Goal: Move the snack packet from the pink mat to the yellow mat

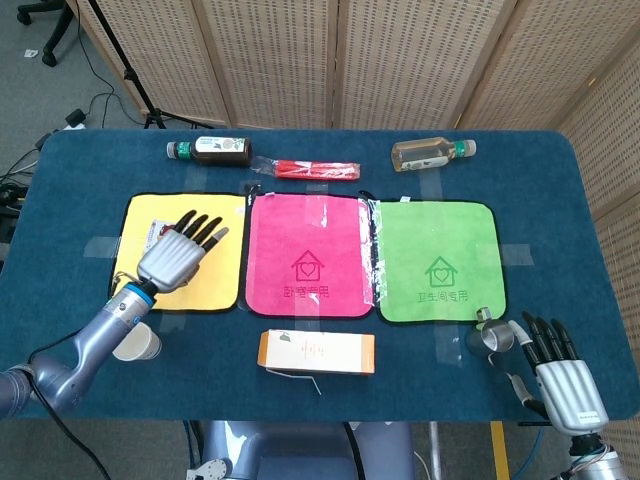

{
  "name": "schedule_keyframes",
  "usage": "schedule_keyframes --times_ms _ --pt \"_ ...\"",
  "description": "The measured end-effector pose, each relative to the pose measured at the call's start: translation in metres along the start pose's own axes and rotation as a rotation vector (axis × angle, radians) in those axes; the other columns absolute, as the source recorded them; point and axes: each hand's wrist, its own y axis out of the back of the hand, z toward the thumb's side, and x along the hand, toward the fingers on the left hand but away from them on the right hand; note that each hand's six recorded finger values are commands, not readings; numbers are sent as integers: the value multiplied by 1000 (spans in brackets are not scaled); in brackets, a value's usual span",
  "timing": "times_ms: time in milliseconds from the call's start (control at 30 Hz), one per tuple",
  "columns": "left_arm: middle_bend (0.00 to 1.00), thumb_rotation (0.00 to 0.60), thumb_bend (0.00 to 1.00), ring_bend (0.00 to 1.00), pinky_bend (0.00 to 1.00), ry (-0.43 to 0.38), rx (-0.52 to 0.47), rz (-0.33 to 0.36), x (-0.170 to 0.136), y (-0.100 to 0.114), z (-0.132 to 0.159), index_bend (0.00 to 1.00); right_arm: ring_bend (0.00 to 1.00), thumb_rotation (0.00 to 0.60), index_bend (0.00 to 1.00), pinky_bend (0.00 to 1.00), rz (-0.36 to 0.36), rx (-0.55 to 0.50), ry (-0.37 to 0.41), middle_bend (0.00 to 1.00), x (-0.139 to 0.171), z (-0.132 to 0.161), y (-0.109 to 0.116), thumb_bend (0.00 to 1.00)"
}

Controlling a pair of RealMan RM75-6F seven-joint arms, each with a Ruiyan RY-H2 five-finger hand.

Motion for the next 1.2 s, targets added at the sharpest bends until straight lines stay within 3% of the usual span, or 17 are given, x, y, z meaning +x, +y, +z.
schedule_keyframes --times_ms 233,467,700,833,1100,1200 --pt "0 600 5 0 0 -30 -234 118 -42 10 40 0 0 600 18 0 -31 -4 -6 0 3 -2 8 378" --pt "0 600 0 0 0 101 -327 202 -109 -4 44 0 0 600 18 0 -60 -9 -19 0 4 -5 15 363" --pt "0 600 0 0 0 232 -296 178 -172 -21 42 0 0 600 18 0 -71 -2 -37 0 4 -9 17 363" --pt "0 600 0 0 0 278 -271 151 -192 -33 39 0 0 600 18 0 -73 2 -51 0 3 -12 17 363" --pt "0 600 1 0 0 368 -275 93 -201 -61 22 0 0 600 18 0 -65 -3 -72 0 0 -19 16 363" --pt "0 600 3 0 0 372 -294 109 -201 -60 18 0 0 600 18 0 -58 -3 -59 0 0 -15 14 363"
